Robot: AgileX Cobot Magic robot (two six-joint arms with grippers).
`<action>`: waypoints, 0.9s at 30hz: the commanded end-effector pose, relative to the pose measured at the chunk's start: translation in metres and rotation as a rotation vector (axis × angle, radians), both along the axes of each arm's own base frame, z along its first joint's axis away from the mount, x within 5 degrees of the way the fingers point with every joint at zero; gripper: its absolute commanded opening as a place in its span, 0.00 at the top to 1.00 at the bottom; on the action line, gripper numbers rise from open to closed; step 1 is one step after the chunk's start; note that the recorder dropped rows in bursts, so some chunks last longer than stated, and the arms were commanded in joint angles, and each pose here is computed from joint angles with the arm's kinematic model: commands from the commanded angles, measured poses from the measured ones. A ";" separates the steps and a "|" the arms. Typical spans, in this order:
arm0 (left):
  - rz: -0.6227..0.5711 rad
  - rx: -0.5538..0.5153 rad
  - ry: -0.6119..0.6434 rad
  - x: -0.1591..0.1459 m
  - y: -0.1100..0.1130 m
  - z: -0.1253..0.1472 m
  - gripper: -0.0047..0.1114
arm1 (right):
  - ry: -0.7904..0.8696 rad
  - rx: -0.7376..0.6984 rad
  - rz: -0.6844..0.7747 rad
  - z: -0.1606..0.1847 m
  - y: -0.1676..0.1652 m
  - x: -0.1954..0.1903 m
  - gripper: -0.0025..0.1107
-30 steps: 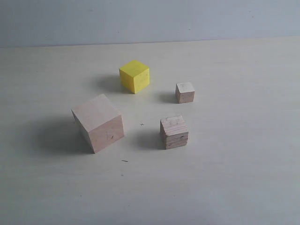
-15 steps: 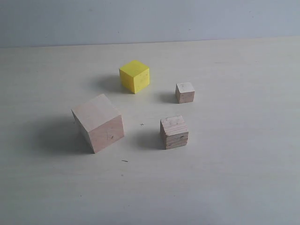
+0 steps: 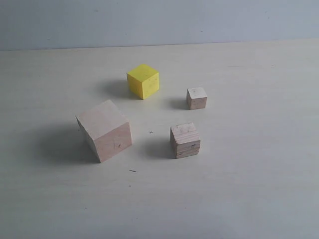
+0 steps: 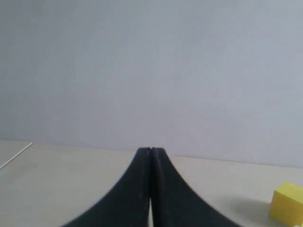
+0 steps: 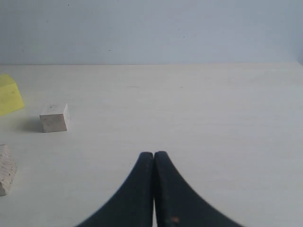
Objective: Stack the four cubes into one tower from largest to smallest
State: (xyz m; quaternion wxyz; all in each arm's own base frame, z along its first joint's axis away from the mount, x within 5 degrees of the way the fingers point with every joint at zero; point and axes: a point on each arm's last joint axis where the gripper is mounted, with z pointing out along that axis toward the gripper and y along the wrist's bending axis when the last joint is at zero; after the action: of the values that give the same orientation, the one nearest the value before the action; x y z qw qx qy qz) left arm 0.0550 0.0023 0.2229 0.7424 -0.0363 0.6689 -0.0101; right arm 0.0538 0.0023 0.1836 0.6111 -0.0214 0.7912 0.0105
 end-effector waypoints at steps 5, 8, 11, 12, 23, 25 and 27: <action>-0.005 -0.056 -0.010 0.001 0.000 0.041 0.96 | -0.007 0.002 -0.006 -0.001 0.000 0.000 0.98; -0.007 -0.059 0.063 0.006 0.000 0.053 0.96 | -0.007 0.002 -0.006 -0.001 0.000 0.000 0.98; -0.033 -0.060 0.121 0.011 -0.001 0.068 0.96 | -0.007 0.002 -0.006 -0.001 0.000 0.000 0.98; -0.049 -0.063 0.149 0.014 -0.003 0.072 0.96 | -0.007 0.002 -0.006 -0.001 0.000 0.000 0.98; -0.488 -0.036 0.628 0.052 -0.050 0.062 0.96 | -0.007 0.002 -0.006 -0.001 0.000 0.000 0.98; -0.578 -0.086 0.707 0.062 -0.063 0.054 0.96 | -0.007 0.002 -0.006 -0.001 0.000 0.000 0.98; -0.575 -0.150 0.739 0.070 -0.067 0.050 0.96 | -0.007 0.002 -0.006 -0.001 0.000 0.000 0.98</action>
State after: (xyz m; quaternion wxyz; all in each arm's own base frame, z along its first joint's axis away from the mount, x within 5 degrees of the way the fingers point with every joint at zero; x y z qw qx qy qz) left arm 0.1179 -0.0597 0.2729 0.4248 0.1111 0.8697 -0.2255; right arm 0.0538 0.0023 0.1836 0.6111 -0.0214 0.7912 0.0105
